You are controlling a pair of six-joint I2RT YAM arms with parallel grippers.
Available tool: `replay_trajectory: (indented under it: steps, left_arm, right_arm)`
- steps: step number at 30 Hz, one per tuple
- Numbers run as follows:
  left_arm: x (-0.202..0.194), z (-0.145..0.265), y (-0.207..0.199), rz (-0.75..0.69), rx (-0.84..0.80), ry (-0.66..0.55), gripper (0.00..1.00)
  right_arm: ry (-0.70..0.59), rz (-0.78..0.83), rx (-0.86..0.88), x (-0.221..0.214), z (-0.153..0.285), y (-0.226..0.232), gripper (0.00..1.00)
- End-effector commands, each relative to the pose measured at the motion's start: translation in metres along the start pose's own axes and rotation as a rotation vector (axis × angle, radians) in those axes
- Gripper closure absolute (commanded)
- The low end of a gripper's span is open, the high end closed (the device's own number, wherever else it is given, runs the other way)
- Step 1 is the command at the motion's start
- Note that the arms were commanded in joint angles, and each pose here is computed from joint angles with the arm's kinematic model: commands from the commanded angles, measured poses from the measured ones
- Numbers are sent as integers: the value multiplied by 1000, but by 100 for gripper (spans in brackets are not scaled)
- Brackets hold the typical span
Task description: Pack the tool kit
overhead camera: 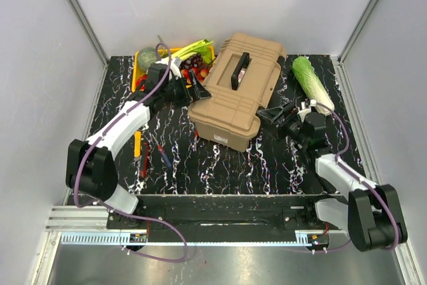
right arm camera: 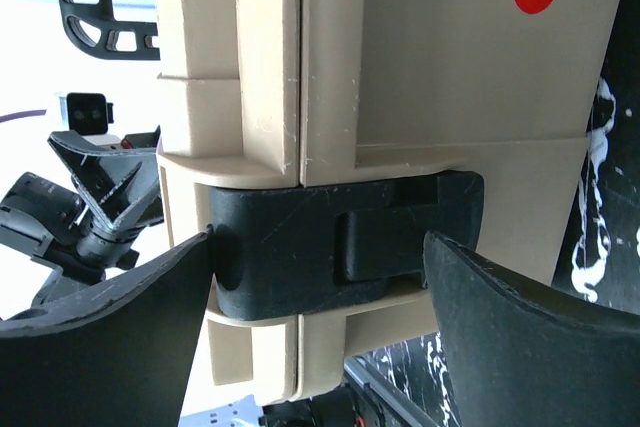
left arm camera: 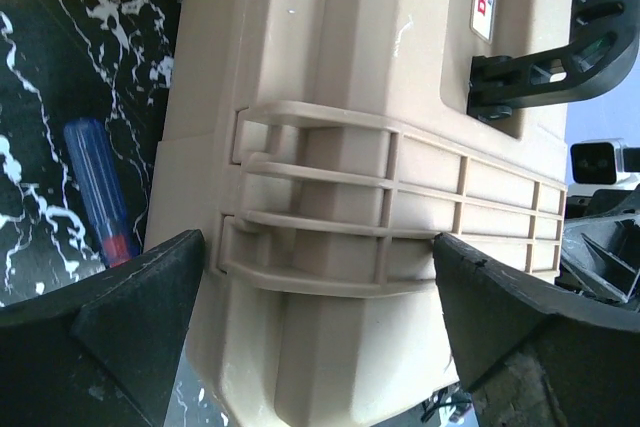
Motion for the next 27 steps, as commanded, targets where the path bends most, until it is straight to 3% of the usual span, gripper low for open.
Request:
replay_trajectory:
  steps: [1,5,10,19,27]
  left_arm:
    - [-27,-23,-20,49,-126,211,6]
    - [-26,-23,-19,40,-111,214,5]
    - [-31,-16,-7,2,-21,208,1]
    - [-47,-20,1,86,-48,267,1]
    - [-45,-21,0,81,-39,275,1]
  right_arm:
    - [18,34,138,13,-17,29,10]
    - [-5,-56,88,21,-15,11,10]
    - [-68,-165,41,18,5,-22,1]
    - [-104,-191,155,19,2,-30,1]
    - [-62,-256,244,11,-11,-59,0]
Point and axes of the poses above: each gripper's point midway between its finger pads, its own z axis back along the fingers, its own y axis along the line the jaws close on, x = y × z, the point moved 9 cm from there along z, back along the fingers, and after that the axes turned 5 degrees about z, right-handed, at the moved point
